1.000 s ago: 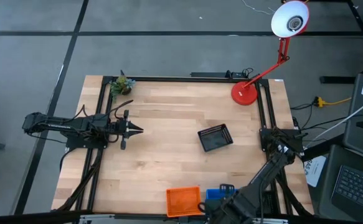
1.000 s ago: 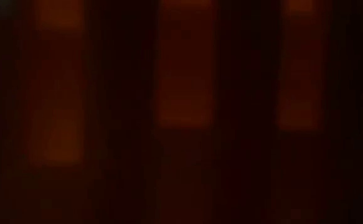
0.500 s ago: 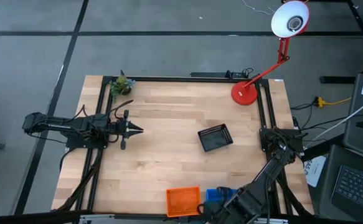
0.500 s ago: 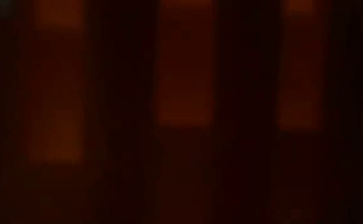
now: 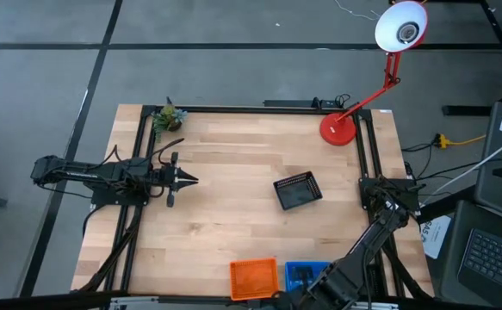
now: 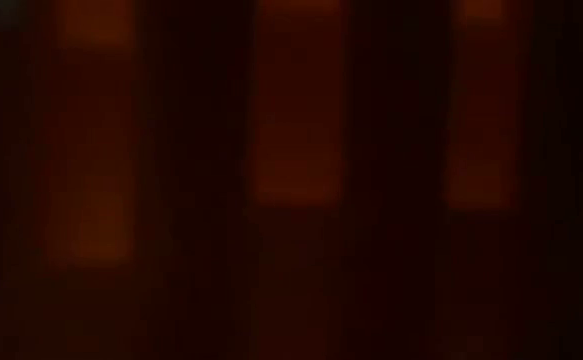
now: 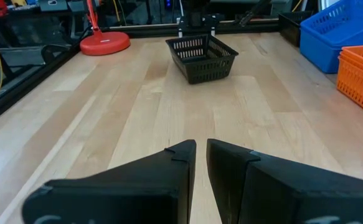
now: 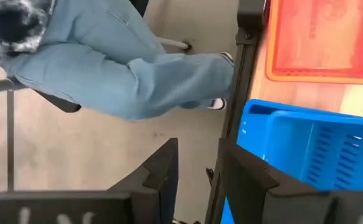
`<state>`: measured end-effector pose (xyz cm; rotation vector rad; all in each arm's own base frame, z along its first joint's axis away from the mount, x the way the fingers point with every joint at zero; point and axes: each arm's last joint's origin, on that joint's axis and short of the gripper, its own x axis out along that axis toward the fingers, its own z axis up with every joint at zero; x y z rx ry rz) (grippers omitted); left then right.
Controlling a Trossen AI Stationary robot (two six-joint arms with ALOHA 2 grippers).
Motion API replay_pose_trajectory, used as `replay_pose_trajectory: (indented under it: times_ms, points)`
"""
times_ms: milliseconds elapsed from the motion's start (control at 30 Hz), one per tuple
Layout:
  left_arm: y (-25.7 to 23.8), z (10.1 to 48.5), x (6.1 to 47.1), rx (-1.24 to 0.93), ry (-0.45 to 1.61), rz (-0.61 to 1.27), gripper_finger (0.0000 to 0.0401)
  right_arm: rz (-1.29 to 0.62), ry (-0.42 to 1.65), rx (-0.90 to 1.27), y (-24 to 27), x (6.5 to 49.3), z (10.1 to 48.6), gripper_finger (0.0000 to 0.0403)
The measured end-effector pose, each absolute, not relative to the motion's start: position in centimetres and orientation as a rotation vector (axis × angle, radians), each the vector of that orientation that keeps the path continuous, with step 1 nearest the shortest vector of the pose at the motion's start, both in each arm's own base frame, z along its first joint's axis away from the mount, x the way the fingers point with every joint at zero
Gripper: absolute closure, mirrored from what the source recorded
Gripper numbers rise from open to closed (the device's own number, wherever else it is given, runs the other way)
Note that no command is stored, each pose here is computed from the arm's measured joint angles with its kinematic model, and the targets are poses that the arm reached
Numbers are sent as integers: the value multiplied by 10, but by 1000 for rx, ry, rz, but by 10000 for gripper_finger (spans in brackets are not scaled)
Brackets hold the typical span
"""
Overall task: Stack baskets by color
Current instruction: Stack the top blue bin on the bottom blue bin
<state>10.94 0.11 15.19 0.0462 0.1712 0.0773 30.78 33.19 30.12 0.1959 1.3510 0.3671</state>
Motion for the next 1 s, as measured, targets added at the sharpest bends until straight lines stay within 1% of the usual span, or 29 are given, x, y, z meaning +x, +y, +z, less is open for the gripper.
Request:
replay_pose_trajectory:
  times_ms: [133, 233, 333, 400, 500, 533, 567, 700, 767, 833, 900, 1000]
  points:
    - [1, 152, 109, 46, 171, 77, 370, 353, 1355, 209, 332, 308, 301, 291]
    - [1, 152, 109, 47, 171, 77, 370, 265, 1420, 328, 330, 306, 303, 291]
    - [1, 152, 109, 47, 171, 77, 370, 239, 1483, 407, 328, 301, 312, 291]
    - [1, 152, 109, 56, 172, 77, 370, 223, 1477, 357, 324, 296, 321, 291]
    - [1, 152, 109, 72, 172, 75, 370, 190, 1446, 169, 309, 282, 334, 291]
    - [1, 152, 109, 72, 172, 75, 370, 148, 1431, 99, 302, 275, 339, 291]
    - [1, 152, 109, 72, 172, 75, 370, 101, 1396, 50, 294, 270, 346, 291]
    - [1, 152, 109, 72, 173, 75, 370, 79, 1155, -18, 274, 251, 379, 291]
    - [1, 152, 109, 74, 174, 76, 370, 25, 1099, -59, 266, 236, 385, 291]
    - [2, 152, 109, 93, 175, 87, 370, -70, 1078, -107, 258, 224, 378, 291]
    - [2, 152, 109, 101, 173, 103, 370, -139, 1063, -123, 251, 216, 362, 291]
    - [3, 152, 109, 103, 172, 128, 370, -159, 1068, -62, 245, 214, 332, 291]
